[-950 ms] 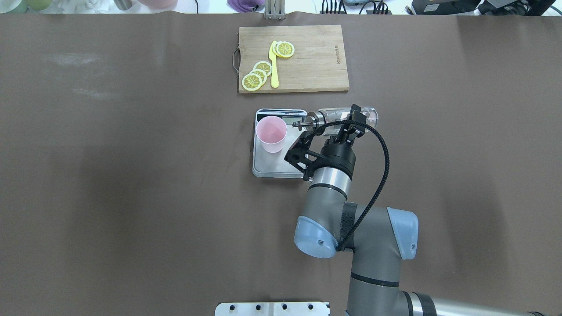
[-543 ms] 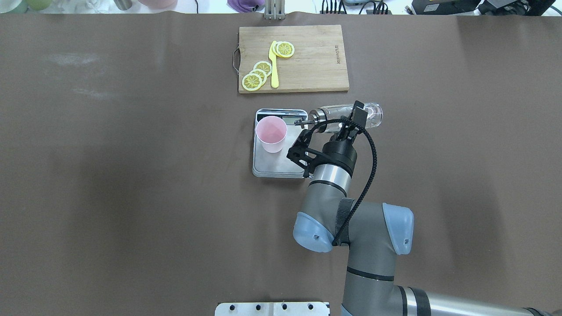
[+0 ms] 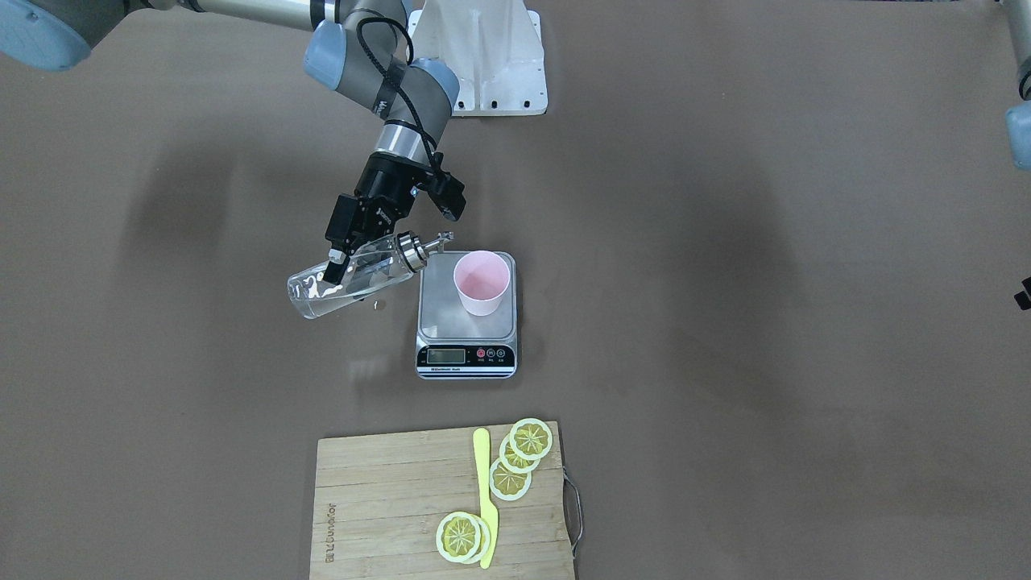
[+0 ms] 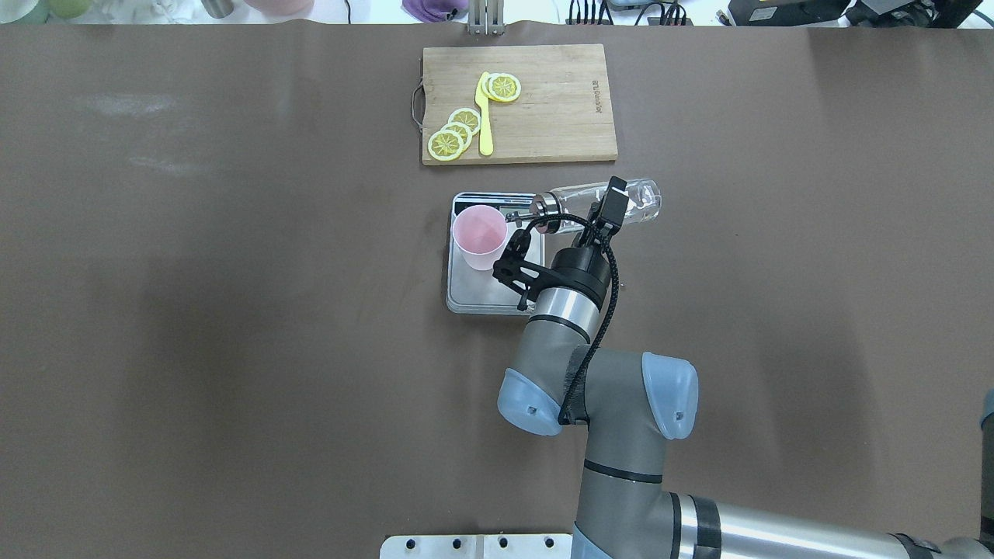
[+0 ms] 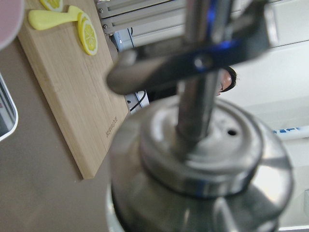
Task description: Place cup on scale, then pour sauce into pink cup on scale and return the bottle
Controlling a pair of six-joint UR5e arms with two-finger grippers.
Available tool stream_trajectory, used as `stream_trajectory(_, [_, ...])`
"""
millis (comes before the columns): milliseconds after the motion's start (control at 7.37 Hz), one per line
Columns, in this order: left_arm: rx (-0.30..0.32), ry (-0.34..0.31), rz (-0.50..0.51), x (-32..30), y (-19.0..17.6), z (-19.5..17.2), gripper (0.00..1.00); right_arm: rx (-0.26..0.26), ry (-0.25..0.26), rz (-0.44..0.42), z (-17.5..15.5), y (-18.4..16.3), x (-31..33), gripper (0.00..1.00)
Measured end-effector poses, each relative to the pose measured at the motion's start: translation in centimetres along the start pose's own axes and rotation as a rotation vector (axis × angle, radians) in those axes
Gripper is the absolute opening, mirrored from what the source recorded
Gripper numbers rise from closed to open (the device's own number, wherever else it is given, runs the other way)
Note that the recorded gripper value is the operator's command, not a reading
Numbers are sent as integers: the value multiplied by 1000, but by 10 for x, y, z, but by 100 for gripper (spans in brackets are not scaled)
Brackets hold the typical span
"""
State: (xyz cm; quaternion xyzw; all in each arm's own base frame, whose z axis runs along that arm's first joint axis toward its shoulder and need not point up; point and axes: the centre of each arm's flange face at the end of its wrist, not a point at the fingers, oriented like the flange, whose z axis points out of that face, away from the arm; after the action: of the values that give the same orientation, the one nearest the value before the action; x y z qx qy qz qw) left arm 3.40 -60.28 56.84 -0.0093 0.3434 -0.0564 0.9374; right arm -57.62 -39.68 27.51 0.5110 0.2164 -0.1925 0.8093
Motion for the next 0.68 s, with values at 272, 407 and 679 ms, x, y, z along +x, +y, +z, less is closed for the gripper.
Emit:
stream_trajectory(272, [-1, 0, -1, 0, 0, 0, 98, 0, 31, -25, 7, 0, -1, 0])
stream_trajectory(407, [0, 0, -1, 0, 0, 0, 98, 1, 53, -42, 11, 1, 1, 0])
stream_trajectory(679, [2, 1, 1, 2, -1, -1, 98, 7, 87, -63, 18, 4, 4, 0])
